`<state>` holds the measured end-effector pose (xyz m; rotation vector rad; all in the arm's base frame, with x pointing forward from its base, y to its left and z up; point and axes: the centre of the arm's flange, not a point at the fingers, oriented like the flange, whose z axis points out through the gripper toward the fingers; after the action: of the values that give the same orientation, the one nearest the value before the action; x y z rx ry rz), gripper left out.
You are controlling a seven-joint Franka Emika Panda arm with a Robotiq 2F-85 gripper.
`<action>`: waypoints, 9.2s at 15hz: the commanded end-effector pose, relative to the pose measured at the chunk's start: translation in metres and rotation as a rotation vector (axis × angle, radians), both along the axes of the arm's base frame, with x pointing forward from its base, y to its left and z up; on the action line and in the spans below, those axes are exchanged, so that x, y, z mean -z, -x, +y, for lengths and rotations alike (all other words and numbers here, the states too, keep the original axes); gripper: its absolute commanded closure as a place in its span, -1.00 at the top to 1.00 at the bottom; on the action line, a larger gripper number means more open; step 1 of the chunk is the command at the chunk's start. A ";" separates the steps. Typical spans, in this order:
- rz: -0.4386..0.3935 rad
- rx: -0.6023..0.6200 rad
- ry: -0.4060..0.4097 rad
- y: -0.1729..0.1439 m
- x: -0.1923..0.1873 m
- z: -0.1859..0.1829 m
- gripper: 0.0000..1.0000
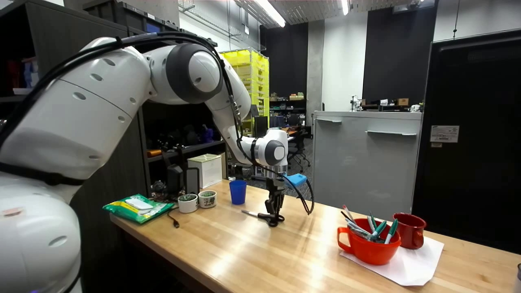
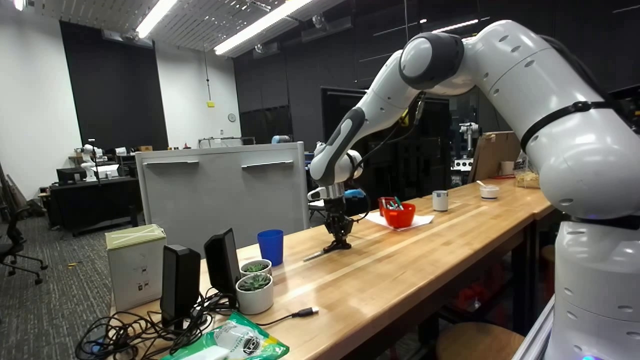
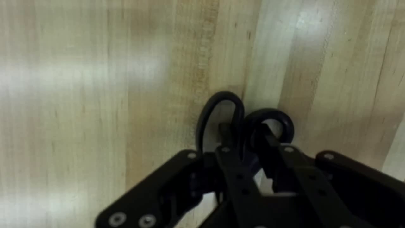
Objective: Open and close the scissors.
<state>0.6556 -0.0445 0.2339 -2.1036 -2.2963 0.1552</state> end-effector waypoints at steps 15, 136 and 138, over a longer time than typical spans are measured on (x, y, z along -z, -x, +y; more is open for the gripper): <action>0.006 0.002 -0.081 0.026 0.054 -0.016 1.00; -0.003 -0.093 -0.017 0.029 0.044 -0.012 0.98; 0.004 -0.093 -0.015 0.031 0.045 -0.012 1.00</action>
<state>0.6407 -0.0583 0.2225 -2.0106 -2.4106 0.0651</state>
